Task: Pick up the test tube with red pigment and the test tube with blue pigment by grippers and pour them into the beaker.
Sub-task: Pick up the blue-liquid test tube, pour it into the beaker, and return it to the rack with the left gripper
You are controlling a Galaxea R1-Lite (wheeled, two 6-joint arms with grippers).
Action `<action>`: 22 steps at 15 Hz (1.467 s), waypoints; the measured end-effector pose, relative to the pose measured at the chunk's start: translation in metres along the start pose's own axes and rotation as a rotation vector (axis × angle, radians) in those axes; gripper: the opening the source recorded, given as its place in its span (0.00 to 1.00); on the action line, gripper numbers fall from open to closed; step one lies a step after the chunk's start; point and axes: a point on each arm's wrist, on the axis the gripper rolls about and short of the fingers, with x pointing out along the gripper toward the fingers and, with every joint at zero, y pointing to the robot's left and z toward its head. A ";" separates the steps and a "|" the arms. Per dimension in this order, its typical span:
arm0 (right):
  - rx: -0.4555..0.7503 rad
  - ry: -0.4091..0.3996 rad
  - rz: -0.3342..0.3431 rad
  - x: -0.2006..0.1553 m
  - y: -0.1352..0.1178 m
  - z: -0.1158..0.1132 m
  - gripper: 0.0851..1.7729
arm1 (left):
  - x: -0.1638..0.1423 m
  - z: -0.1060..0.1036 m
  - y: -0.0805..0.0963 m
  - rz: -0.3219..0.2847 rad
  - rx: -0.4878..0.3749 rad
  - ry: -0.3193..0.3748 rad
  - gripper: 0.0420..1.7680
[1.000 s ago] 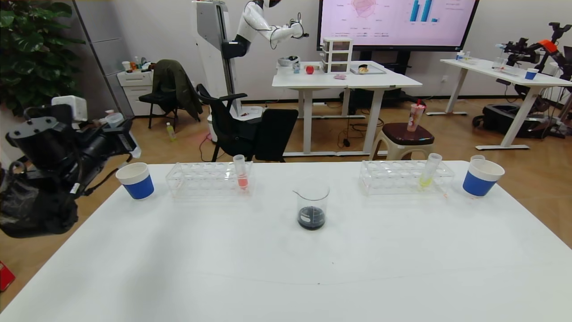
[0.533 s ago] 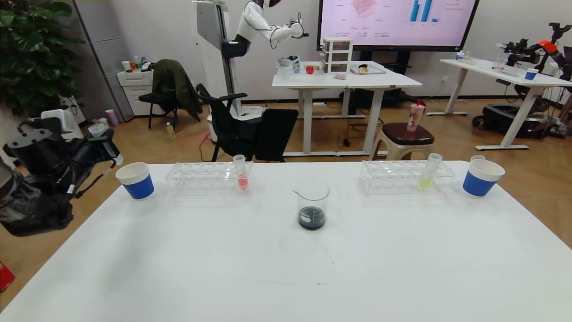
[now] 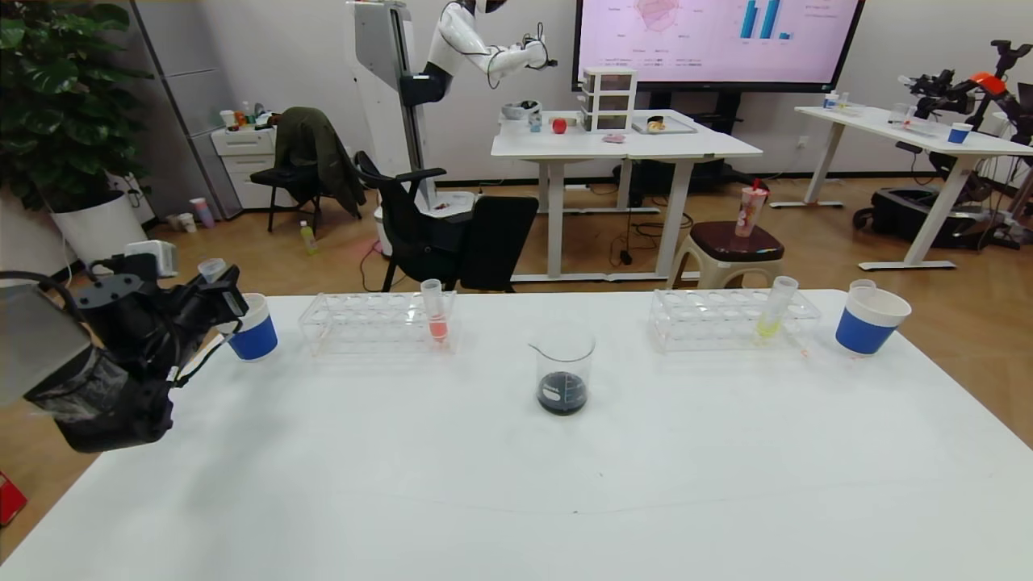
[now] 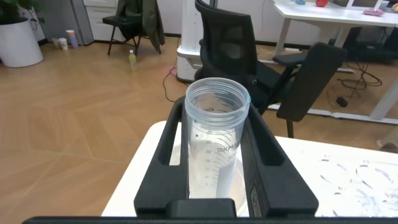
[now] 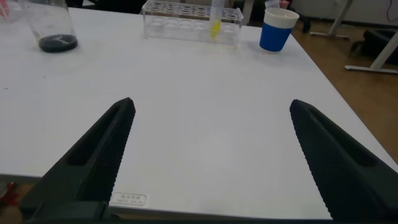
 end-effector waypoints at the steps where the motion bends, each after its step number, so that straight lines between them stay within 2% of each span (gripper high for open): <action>1: 0.000 0.000 0.000 0.000 0.000 0.000 0.98 | -0.001 -0.004 -0.001 -0.002 0.000 0.008 0.26; 7: 0.000 0.000 0.000 0.000 0.000 0.000 0.98 | -0.005 -0.017 -0.004 -0.007 -0.001 0.038 0.26; 8: 0.000 0.000 0.000 0.000 0.000 0.000 0.98 | -0.005 -0.018 -0.003 -0.006 -0.001 0.040 0.29; 9: 0.000 0.000 0.000 0.000 0.000 0.000 0.98 | -0.006 -0.018 -0.003 -0.006 -0.001 0.043 0.40; 11: 0.000 0.000 0.000 0.000 0.000 0.000 0.98 | -0.007 -0.020 -0.002 -0.005 0.000 0.053 0.82; 12: 0.000 0.000 0.000 0.000 0.000 0.000 0.98 | -0.008 -0.020 -0.002 -0.005 0.000 0.054 0.95; 13: 0.000 0.000 0.000 0.000 0.000 0.000 0.98 | -0.008 -0.020 -0.002 -0.006 0.000 0.056 0.99; 15: 0.000 0.000 0.000 0.000 0.000 0.000 0.98 | -0.006 -0.016 -0.003 -0.009 0.002 0.044 0.99; 18: 0.000 0.000 0.000 0.000 0.000 0.000 0.98 | 0.000 0.007 -0.017 -0.040 0.000 0.013 0.99; 22: 0.000 0.000 0.000 0.000 0.000 0.000 0.98 | -0.006 0.042 -0.075 -0.167 -0.018 0.026 0.99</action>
